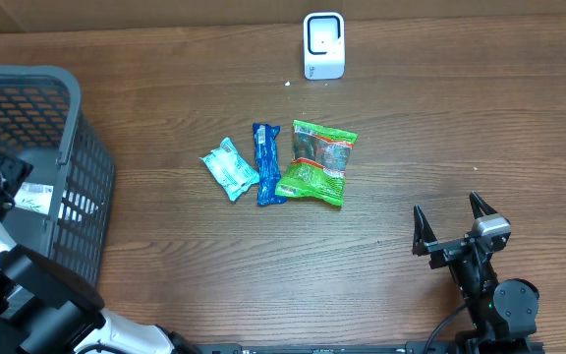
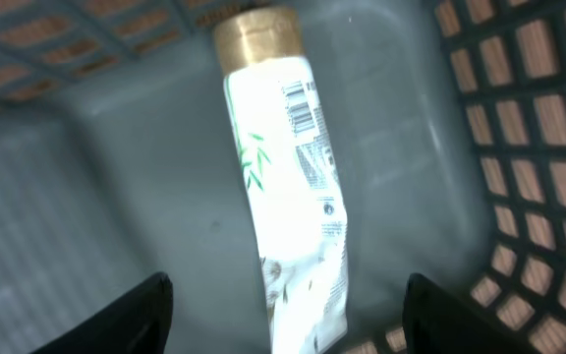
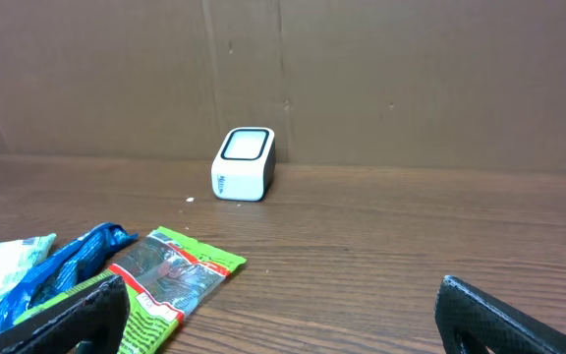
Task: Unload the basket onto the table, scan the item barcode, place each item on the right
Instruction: 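Reach the left gripper into the basket and grasp the white tube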
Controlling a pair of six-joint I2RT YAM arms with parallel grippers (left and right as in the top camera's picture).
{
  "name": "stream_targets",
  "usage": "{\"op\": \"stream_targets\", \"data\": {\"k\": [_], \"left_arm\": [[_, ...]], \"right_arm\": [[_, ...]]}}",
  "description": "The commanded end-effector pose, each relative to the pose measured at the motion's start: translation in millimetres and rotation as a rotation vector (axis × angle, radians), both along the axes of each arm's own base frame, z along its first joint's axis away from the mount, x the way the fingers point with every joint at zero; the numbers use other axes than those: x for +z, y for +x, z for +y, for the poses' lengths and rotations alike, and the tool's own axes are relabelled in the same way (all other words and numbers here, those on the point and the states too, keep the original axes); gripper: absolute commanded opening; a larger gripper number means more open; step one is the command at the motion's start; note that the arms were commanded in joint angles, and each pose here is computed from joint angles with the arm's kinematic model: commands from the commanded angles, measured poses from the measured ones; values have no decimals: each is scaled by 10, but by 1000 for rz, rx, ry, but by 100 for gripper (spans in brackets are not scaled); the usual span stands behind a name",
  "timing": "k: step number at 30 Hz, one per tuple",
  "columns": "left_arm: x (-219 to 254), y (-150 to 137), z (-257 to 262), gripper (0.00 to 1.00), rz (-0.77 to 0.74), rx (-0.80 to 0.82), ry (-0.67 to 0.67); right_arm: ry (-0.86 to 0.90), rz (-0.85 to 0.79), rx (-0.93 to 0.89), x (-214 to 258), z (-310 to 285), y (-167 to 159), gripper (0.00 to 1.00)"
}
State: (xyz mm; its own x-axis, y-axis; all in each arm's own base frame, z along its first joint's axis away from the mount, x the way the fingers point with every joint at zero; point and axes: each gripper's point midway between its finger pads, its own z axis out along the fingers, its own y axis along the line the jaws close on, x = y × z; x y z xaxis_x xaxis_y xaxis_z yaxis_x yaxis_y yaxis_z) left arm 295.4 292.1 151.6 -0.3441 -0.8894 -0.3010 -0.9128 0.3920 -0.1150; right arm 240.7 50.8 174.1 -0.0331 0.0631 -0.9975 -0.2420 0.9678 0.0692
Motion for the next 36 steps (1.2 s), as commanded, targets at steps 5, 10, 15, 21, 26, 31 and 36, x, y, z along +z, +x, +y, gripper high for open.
{"op": "stream_targets", "data": {"k": [5, 10, 15, 21, 26, 31, 36], "left_arm": [[-582, 2, -37, 74, -18, 13, -1], [-832, 62, -21, 86, -59, 7, 36], [-956, 159, -85, 92, -90, -14, 56], [-981, 254, -195, 87, -97, -41, 56], [-1085, 191, -285, 83, -66, -49, 38], [-1210, 63, -334, 81, -23, -39, 29], [-1261, 1, -329, 66, 0, -31, 41]], "right_arm": [[2, -3, 4, -19, 10, -1, 100], [2, -3, 4, -19, 10, -1, 100], [2, -3, 3, -19, 9, -1, 100], [2, -3, 4, -19, 10, -1, 100], [2, -3, 4, -19, 10, -1, 100], [2, -3, 4, -19, 10, -1, 100], [2, -3, 4, -19, 10, -1, 100]]}}
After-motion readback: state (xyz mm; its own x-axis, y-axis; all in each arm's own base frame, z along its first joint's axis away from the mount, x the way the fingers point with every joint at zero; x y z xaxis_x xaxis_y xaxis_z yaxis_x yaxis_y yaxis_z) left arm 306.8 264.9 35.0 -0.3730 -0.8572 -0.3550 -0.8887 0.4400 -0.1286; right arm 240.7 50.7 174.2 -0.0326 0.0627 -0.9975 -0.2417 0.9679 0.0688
